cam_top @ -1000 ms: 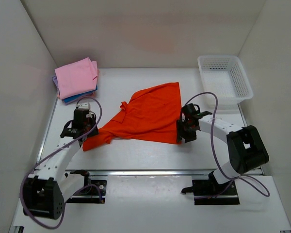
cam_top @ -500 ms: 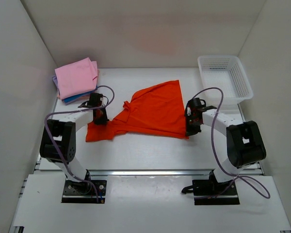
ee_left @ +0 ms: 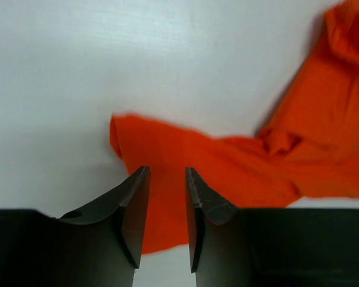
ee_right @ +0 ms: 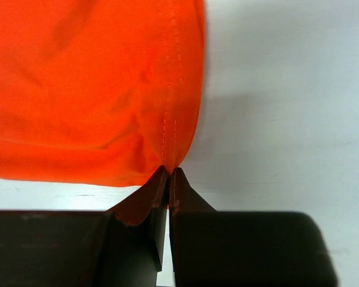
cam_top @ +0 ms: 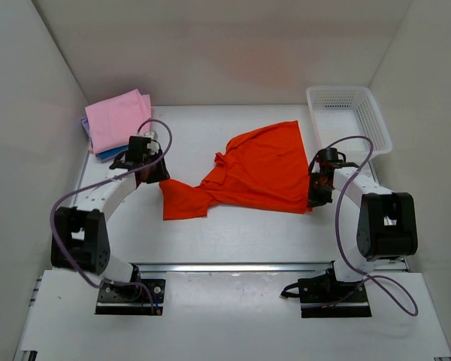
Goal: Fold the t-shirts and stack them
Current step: Flatten out the tshirt
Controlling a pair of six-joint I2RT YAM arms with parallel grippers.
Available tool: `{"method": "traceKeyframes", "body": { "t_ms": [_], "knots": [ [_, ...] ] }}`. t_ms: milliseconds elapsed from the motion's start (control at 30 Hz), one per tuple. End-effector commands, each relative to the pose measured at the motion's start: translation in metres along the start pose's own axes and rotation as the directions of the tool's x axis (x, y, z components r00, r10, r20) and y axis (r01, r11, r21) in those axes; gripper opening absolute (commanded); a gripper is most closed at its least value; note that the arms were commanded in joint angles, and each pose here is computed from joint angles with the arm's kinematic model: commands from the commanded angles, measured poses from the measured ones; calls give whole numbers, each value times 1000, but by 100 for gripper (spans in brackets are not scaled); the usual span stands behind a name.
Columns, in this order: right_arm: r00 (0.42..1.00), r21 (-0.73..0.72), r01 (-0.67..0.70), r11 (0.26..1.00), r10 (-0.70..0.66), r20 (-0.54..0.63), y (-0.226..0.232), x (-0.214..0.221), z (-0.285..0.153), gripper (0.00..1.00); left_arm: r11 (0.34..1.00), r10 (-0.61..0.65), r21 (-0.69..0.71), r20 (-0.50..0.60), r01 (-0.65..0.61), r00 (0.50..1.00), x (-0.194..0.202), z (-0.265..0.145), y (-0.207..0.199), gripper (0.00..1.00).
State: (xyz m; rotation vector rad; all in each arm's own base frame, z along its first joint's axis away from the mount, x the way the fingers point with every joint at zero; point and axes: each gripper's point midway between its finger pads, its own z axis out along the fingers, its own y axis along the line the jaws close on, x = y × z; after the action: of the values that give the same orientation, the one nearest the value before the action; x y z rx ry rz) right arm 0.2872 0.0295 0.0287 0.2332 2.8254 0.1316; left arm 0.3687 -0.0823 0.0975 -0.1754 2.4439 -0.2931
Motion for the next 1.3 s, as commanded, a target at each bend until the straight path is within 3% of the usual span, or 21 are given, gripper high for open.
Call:
{"method": "traceKeyframes", "body": {
  "t_ms": [0,133,467,600,633,700,733,767,900,1000,1067,1100,1167,1200,1267],
  "knots": [
    [999,-38,21,999,-20,46,13,-13,-7,0,1000,17,-17,-89,-18,996,55,-21,6,43],
    [998,-86,17,996,-13,55,24,-9,-8,0,995,58,-76,-133,-69,989,95,-26,13,46],
    [997,-134,-5,991,16,81,27,-1,-12,0,979,69,-177,-204,-106,977,126,-11,36,51],
    [998,-138,9,990,-1,60,30,4,-12,1,972,90,-182,-300,-149,950,151,1,31,63],
    [997,-139,6,990,4,72,31,0,-13,0,967,100,-191,-324,-169,941,153,3,29,60],
    [997,-143,8,990,3,78,31,-2,-15,0,954,150,-192,-362,-231,920,155,3,26,43],
    [997,-145,5,989,6,78,31,-1,-17,0,951,166,-183,-377,-249,911,156,5,24,27],
    [997,-145,13,989,-1,82,32,0,-17,0,955,159,-170,-395,-242,905,158,5,22,0],
    [993,-180,19,984,2,116,37,-4,-35,0,974,152,-87,-430,-208,890,157,-1,10,0],
    [972,-258,61,964,1,234,54,-23,-75,0,982,164,-31,-338,-185,927,112,-30,-11,0],
    [937,-347,76,935,52,345,71,-44,-122,0,993,113,48,-91,-109,989,30,-78,-39,0],
    [898,-369,103,924,73,434,74,-58,-153,0,994,64,87,17,-66,998,2,-107,-44,0],
    [813,-426,164,890,123,568,86,-72,-210,0,982,-28,187,247,-19,969,-68,-177,-66,0],
    [762,-444,167,880,171,625,86,-74,-240,0,980,-41,198,311,-22,950,-84,-200,-68,0],
    [633,-466,222,857,237,737,86,-79,-299,0,964,-99,265,479,-36,872,-122,-278,-87,0]
  ]
}}
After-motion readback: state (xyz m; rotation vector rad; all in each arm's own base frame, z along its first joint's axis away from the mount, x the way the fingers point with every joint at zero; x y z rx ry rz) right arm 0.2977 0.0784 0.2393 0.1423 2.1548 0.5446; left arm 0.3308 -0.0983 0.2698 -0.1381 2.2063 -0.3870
